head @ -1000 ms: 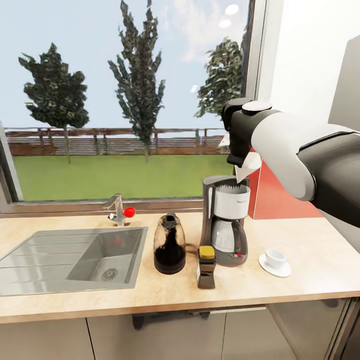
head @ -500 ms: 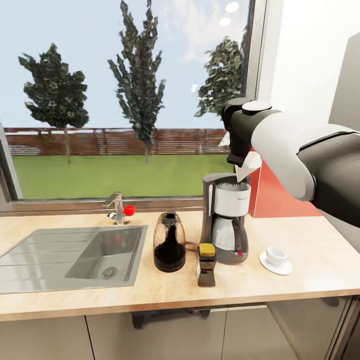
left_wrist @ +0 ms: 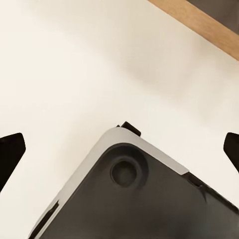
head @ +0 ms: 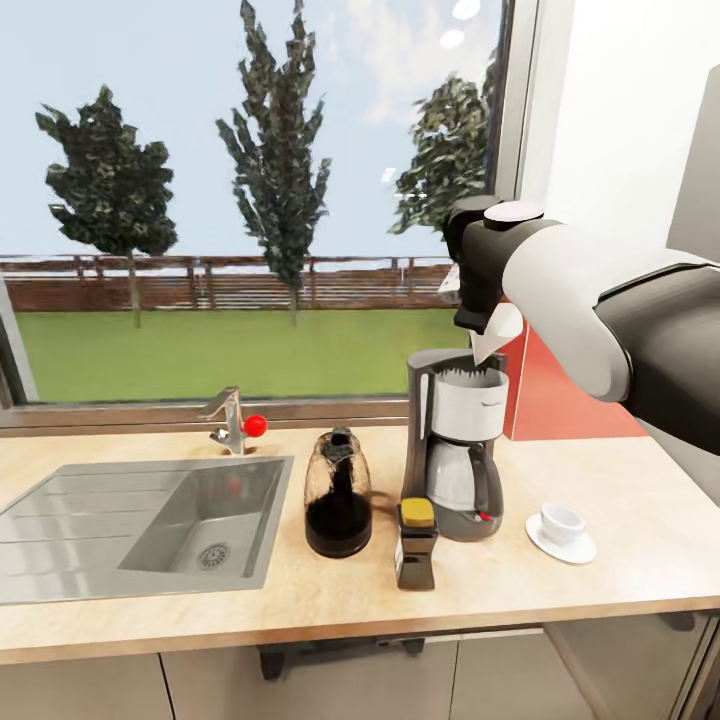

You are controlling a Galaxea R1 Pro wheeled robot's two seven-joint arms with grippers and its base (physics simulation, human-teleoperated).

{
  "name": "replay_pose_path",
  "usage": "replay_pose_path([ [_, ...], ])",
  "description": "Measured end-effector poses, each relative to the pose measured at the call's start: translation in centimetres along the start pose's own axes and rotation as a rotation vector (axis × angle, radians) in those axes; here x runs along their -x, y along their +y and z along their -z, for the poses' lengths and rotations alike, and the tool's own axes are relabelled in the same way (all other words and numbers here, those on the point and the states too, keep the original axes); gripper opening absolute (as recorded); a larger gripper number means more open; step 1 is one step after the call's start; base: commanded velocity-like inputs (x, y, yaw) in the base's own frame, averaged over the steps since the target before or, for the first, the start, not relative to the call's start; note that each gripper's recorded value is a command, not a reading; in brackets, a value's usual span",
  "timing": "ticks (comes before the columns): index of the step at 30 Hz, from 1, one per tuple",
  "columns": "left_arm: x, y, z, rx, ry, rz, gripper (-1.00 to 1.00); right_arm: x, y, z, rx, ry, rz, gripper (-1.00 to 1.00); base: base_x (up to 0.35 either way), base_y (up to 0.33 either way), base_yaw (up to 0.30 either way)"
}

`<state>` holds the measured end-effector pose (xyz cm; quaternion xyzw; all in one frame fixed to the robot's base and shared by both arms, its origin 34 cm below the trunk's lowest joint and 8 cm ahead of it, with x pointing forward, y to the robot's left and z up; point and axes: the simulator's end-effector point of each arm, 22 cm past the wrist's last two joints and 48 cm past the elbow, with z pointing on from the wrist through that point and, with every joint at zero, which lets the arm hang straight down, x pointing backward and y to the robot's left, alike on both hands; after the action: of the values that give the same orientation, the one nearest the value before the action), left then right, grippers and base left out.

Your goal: Set up a coffee station on the kitchen countertop: keep the coffee maker on the countertop, move the bottle of coffee from the kitchen shelf to the counter next to the coffee maker, place a paper coffee filter on top of the coffee maker, put the saucer next to the coffee maker with the coffee cup on the saucer, and place the electric kettle next to the coffee maker.

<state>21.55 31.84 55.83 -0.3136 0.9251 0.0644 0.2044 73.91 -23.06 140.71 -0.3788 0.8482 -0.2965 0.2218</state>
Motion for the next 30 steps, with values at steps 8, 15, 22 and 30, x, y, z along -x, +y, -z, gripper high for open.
replay_pose_path([
  [8,0.0,0.1,0.0,0.002,0.001,0.0,1.0,0.0,0.0,0.0,0.0,0.0,0.0,-1.0,0.001,0.0,0.0],
  [15,-0.1,0.1,-0.4,0.002,0.001,0.0,1.0,0.0,0.0,-0.3,-0.009,0.0,0.001,-1.0,0.0,0.0,0.0],
  [22,-0.3,0.2,-1.3,0.004,0.0,-0.001,1.0,-0.1,0.5,-1.0,-0.013,0.0,0.001,-1.0,0.0,0.0,0.0],
  [30,-0.7,0.2,-2.3,0.004,0.0,-0.001,1.0,-0.2,1.2,-1.9,-0.014,0.0,0.001,-1.0,0.0,0.0,0.0],
])
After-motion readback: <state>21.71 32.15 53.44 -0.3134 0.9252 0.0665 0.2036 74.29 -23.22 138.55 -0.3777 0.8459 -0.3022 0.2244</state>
